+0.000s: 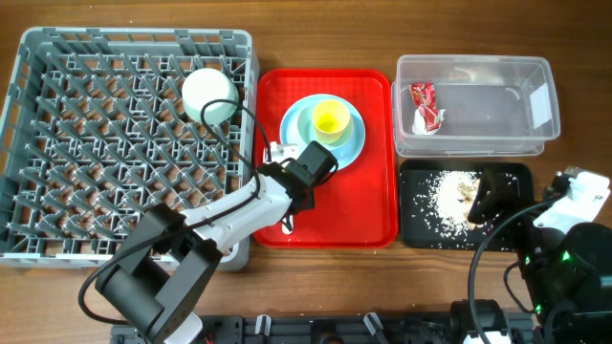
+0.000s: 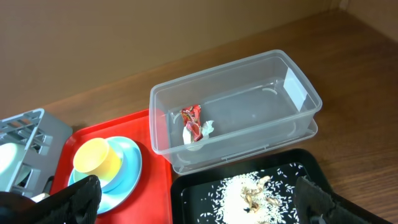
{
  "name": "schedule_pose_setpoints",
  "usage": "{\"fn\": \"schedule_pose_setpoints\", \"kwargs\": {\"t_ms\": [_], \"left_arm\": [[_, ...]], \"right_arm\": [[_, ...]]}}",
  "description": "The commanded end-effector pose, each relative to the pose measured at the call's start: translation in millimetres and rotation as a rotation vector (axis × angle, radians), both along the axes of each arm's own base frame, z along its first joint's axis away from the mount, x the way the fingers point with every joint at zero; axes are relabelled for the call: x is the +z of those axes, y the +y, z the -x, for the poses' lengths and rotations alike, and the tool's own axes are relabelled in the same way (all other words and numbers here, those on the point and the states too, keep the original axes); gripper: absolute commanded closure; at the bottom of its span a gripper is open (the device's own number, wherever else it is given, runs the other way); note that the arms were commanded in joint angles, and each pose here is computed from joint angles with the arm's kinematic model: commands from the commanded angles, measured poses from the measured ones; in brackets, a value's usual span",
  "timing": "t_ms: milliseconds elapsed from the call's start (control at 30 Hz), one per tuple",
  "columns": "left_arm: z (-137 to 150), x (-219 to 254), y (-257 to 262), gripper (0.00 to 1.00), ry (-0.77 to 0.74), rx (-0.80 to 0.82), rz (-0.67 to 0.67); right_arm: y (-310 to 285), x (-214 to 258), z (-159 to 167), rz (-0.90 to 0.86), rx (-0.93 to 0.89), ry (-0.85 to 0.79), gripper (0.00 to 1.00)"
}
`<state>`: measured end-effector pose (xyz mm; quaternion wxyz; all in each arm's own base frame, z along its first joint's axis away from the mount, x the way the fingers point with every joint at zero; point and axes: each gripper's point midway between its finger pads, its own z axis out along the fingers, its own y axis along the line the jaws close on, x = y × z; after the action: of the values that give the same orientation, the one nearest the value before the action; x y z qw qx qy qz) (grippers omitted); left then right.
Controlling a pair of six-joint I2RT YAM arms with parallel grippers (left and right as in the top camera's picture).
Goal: Sort waste into correct bins and load items into the dishwasher rack
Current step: 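Grasp the white spoon handle with the left gripper and lift, then carry the spoon into the dish rack and release it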
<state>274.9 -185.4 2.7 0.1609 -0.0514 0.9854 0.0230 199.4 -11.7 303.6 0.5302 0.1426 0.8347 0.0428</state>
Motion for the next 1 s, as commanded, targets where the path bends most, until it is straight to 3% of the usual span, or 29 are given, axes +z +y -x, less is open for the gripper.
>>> {"fn": "schedule_pose_setpoints", "kwargs": {"t_ms": [0,133,367,667,833,967], "left_arm": [[7,-15,12,0.81,0.009,0.057,-0.02],[12,-19,15,0.91,0.018,0.087,-0.017],[9,-7,13,0.94,-0.005,0.086,0.003],[0,63,6,0.96,-0.154,0.082,0.144],[-4,112,6,0.89,-0.274,-0.067,0.172],[-6,144,42,0.96,-0.335,-0.041,0.159]], "right_arm": [[1,4,0,0.012,0.013,-0.009,0.0],[1,4,0,0.012,0.014,-0.009,0.0],[1,4,0,0.012,0.013,-0.009,0.0],[1,4,0,0.012,0.013,-0.009,0.0],[1,4,0,0.012,0.013,-0.009,0.02],[1,4,0,0.012,0.013,-0.009,0.0]]}}
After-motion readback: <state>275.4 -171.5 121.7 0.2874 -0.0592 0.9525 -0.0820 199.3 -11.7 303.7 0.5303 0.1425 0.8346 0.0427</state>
